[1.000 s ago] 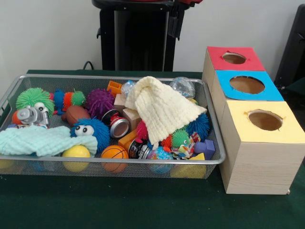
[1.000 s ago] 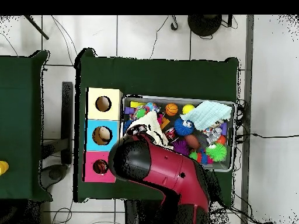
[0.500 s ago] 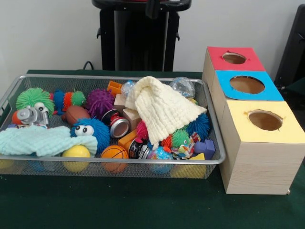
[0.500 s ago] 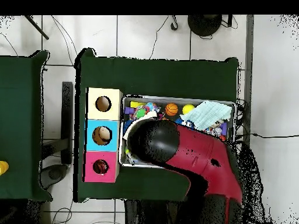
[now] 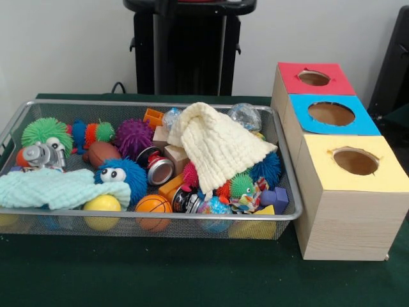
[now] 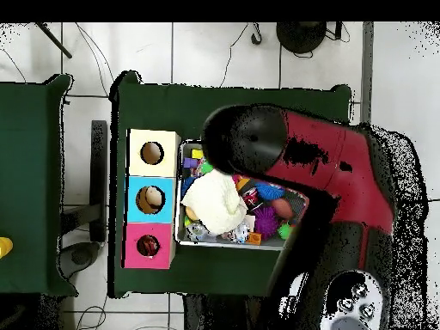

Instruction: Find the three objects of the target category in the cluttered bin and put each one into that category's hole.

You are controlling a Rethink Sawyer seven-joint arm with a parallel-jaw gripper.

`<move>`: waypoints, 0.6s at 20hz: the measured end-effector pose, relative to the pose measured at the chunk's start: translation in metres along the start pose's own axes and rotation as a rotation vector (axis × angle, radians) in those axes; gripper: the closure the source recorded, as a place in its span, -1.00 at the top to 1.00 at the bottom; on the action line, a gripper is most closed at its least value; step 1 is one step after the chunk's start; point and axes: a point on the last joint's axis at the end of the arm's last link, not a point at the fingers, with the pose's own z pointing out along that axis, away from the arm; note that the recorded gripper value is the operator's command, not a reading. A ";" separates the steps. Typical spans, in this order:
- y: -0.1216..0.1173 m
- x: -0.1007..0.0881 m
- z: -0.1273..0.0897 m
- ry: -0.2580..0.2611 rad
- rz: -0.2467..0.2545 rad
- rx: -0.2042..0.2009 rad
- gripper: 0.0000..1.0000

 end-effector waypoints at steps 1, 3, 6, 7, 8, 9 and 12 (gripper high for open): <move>0.009 -0.012 0.001 -0.019 -0.004 -0.013 -1.00; 0.020 -0.030 0.002 -0.042 -0.007 -0.029 -1.00; 0.045 -0.065 0.009 -0.077 -0.010 -0.062 -1.00; 0.049 -0.071 0.010 -0.080 -0.010 -0.067 -1.00; 0.057 -0.081 0.012 -0.084 -0.010 -0.076 -1.00; 0.060 -0.085 0.014 -0.085 -0.011 -0.079 -1.00; 0.076 -0.099 0.018 -0.087 -0.016 -0.087 -1.00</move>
